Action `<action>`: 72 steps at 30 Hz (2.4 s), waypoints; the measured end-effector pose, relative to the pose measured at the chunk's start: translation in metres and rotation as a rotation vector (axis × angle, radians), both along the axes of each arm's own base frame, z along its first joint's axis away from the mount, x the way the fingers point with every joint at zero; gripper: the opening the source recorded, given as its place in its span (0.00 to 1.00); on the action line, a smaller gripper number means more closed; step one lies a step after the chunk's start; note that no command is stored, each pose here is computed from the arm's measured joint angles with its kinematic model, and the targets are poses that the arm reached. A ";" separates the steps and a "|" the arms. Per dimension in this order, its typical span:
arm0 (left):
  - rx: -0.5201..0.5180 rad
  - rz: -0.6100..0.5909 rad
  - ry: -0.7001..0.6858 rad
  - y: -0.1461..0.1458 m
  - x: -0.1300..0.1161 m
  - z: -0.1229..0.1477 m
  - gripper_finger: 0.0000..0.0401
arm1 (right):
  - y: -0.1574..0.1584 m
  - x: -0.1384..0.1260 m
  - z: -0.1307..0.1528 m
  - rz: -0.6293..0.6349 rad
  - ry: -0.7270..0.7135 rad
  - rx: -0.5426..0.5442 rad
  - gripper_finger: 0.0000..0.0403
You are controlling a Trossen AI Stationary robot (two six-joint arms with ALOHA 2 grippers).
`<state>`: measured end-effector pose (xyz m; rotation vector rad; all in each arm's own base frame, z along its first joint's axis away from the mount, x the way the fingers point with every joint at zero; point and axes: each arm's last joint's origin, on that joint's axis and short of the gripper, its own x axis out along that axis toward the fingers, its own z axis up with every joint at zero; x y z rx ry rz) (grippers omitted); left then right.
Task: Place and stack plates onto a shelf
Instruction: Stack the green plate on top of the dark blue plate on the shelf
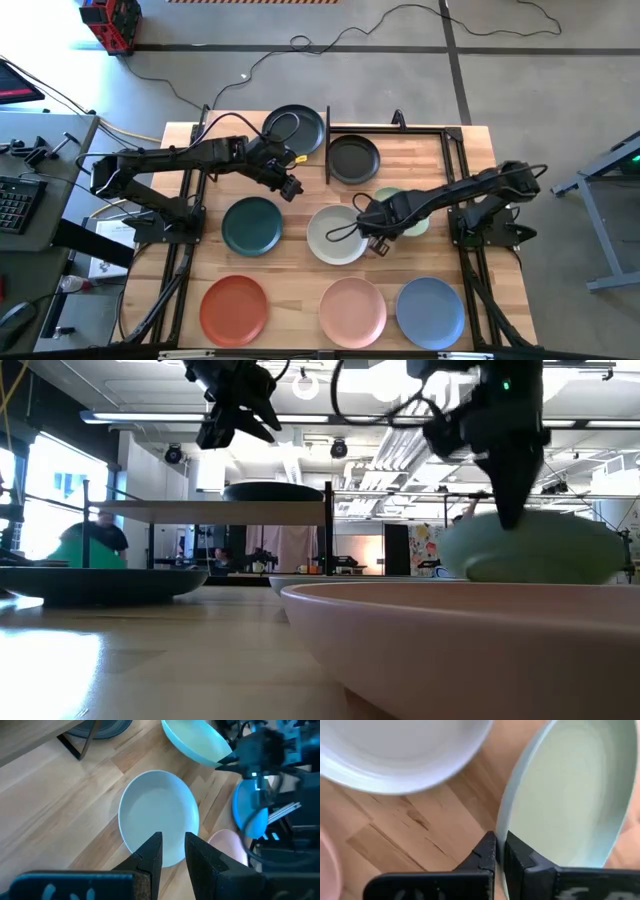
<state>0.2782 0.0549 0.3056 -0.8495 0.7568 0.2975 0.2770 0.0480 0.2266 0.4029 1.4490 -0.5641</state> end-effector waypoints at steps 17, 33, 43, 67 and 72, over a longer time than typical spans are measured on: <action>0.032 0.019 -0.223 0.003 0.014 0.017 0.18 | -0.037 0.006 0.101 0.174 -0.110 -0.245 0.00; 0.007 0.094 -0.219 0.018 0.010 0.017 0.32 | -0.054 0.005 0.139 0.459 -0.093 -0.353 0.00; -0.112 0.215 -0.227 0.044 0.002 0.017 0.30 | -0.056 0.006 0.138 0.810 -0.058 -0.279 0.00; -0.106 0.291 -0.149 0.075 -0.026 0.058 0.29 | -0.056 0.020 0.143 1.140 -0.111 -0.406 0.00; -0.098 0.300 -0.145 0.076 -0.026 0.058 0.29 | -0.056 0.024 0.145 1.168 -0.138 -0.432 0.00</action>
